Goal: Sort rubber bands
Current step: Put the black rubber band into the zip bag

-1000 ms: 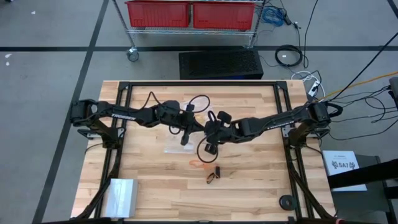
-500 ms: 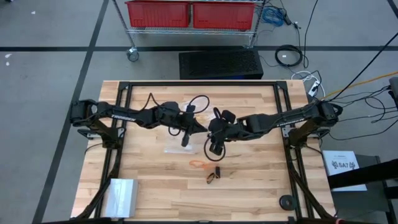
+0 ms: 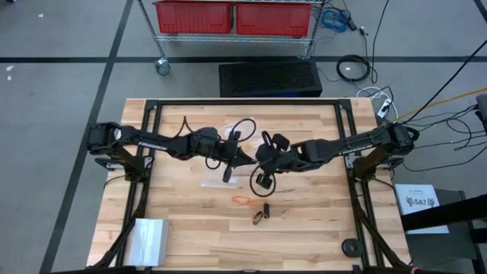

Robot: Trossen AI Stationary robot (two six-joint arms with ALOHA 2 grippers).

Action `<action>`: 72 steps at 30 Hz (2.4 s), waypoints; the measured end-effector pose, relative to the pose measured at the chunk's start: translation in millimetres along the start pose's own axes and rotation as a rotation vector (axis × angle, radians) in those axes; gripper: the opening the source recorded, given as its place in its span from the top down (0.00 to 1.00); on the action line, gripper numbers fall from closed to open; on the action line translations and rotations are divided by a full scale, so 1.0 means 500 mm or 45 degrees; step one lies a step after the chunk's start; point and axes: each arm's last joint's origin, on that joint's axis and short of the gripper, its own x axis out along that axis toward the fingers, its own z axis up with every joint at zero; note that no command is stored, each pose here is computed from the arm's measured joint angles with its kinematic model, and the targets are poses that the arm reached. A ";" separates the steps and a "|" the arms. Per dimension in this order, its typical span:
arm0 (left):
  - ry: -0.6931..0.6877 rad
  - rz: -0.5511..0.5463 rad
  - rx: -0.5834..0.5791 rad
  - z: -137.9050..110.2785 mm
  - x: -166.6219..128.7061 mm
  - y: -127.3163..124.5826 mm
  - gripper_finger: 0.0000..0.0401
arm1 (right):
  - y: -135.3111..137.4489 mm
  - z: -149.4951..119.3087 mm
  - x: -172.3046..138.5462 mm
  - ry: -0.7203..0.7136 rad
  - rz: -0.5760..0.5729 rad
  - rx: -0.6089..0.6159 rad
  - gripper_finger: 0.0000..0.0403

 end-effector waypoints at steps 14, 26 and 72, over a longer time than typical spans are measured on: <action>-0.080 -0.020 -0.004 0.011 0.001 -0.001 1.00 | 0.089 -0.075 -0.086 -0.370 -0.442 -0.138 1.00; -0.128 -0.041 -0.051 0.019 0.001 -0.003 1.00 | 0.108 -0.128 -0.057 -0.522 -0.556 -0.251 1.00; -0.087 -0.045 -0.027 0.012 0.001 -0.004 1.00 | 0.021 -0.055 -0.046 -0.266 0.041 -0.069 1.00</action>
